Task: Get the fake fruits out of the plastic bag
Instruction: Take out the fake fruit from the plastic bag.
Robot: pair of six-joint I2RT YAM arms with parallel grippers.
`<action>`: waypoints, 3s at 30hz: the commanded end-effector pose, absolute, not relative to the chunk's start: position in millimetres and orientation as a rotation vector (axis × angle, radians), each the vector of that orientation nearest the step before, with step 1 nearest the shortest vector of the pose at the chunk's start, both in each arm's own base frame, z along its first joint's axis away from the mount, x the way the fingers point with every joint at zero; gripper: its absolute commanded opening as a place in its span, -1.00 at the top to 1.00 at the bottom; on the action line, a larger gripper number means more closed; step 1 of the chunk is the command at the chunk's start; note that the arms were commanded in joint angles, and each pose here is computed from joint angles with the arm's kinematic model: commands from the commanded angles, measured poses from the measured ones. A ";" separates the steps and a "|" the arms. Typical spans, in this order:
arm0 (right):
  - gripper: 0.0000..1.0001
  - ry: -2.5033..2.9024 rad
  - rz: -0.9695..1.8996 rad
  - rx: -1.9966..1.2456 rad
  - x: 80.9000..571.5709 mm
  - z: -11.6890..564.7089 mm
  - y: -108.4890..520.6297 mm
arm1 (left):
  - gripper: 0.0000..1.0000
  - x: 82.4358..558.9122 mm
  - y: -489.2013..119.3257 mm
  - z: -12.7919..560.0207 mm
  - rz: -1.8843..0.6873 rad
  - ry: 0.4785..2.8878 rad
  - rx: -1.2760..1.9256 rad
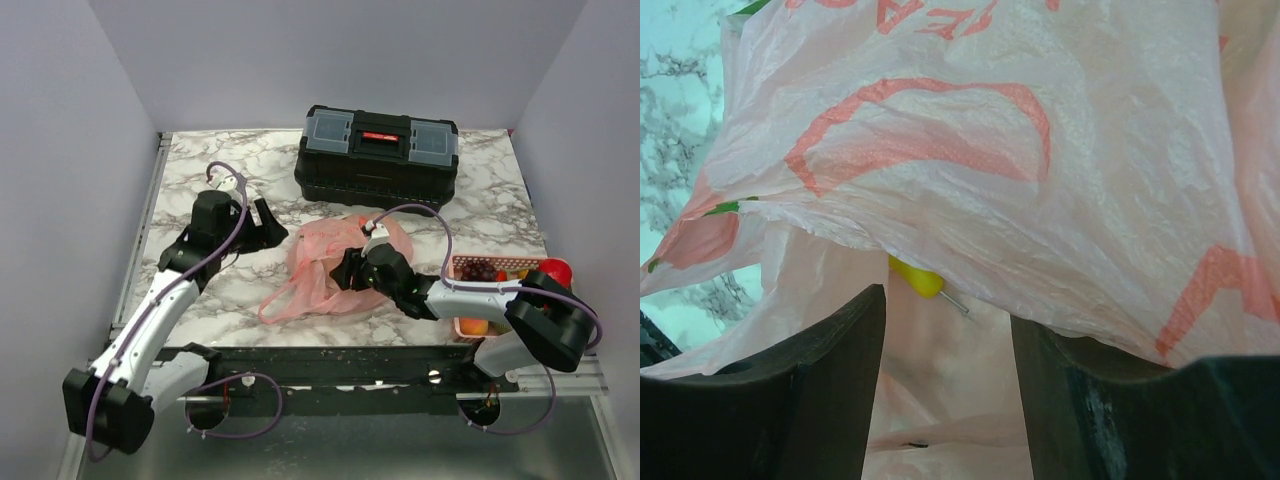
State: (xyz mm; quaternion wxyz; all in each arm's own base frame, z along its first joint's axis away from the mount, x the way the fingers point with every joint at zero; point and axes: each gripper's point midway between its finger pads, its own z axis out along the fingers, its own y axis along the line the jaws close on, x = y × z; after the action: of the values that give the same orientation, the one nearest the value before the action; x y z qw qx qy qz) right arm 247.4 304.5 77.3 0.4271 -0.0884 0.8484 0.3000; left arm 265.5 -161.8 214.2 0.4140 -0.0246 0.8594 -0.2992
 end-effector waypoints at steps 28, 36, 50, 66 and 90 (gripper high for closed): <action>-0.14 2.118 0.749 -0.183 266.4 82.7 328.6 | -0.11 325.6 -204.1 52.3 -1.097 2.804 -0.362; -0.14 2.126 0.682 -0.144 272.3 78.2 319.9 | -0.11 294.7 -244.9 50.9 -1.324 2.819 -0.303; -0.14 2.153 0.597 -0.140 270.8 70.2 304.3 | -0.10 283.2 -266.2 70.3 -1.500 2.771 -0.274; -0.40 2.149 0.681 -0.223 268.5 68.3 325.2 | -0.08 279.7 -267.0 65.0 -1.513 2.788 -0.289; -0.65 2.126 0.211 -0.241 284.6 31.9 325.8 | -0.02 263.9 -274.2 52.4 -1.518 2.831 -0.287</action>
State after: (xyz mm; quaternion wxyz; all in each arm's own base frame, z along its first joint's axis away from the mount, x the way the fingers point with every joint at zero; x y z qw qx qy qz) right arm 274.0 343.7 29.7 0.4523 -0.1157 0.8725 0.1439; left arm 276.4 -269.9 55.3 -0.0226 -0.0913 0.8814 -0.4628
